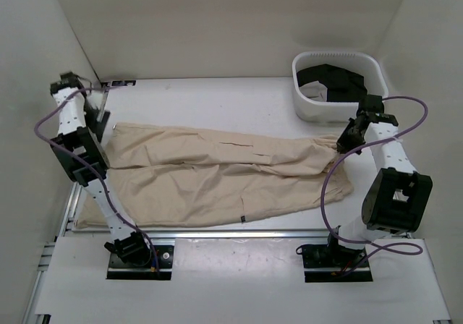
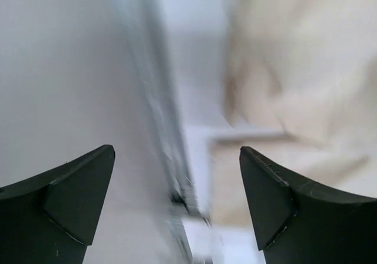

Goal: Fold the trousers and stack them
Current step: Flatten the trousers out

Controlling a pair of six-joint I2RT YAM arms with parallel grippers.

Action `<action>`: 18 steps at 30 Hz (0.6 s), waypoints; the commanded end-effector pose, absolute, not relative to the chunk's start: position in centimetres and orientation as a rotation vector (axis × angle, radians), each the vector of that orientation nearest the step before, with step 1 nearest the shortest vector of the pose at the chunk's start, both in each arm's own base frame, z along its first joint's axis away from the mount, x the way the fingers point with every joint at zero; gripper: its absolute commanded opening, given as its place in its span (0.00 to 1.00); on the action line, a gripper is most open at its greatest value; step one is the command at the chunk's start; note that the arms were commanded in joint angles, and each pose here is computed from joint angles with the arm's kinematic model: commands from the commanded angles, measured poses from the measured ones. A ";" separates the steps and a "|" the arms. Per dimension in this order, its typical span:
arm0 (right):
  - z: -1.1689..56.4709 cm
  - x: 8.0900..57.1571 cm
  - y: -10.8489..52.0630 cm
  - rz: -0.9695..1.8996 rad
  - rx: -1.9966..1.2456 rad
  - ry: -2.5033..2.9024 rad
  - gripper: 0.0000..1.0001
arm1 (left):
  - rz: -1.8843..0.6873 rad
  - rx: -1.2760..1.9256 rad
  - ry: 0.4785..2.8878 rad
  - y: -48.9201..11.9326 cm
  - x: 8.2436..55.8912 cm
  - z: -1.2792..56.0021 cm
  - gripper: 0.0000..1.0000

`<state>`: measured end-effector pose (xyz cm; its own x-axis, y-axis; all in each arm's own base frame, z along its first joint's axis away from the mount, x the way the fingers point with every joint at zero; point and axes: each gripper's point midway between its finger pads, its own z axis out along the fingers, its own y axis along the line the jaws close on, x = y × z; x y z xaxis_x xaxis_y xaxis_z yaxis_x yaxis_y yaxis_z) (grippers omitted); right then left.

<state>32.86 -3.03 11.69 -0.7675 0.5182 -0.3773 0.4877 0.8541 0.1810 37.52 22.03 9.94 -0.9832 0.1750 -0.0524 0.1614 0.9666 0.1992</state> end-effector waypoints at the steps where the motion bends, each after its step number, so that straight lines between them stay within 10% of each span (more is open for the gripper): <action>1: 11.4 33.1 -2.4 0.136 0.708 2.608 0.00 | 0.326 0.282 2.733 19.4 43.2 18.1 0.98; 18: 10.4 34.7 -2.7 0.117 0.679 2.687 0.00 | 0.157 0.088 2.756 15.3 51.2 4.9 1.00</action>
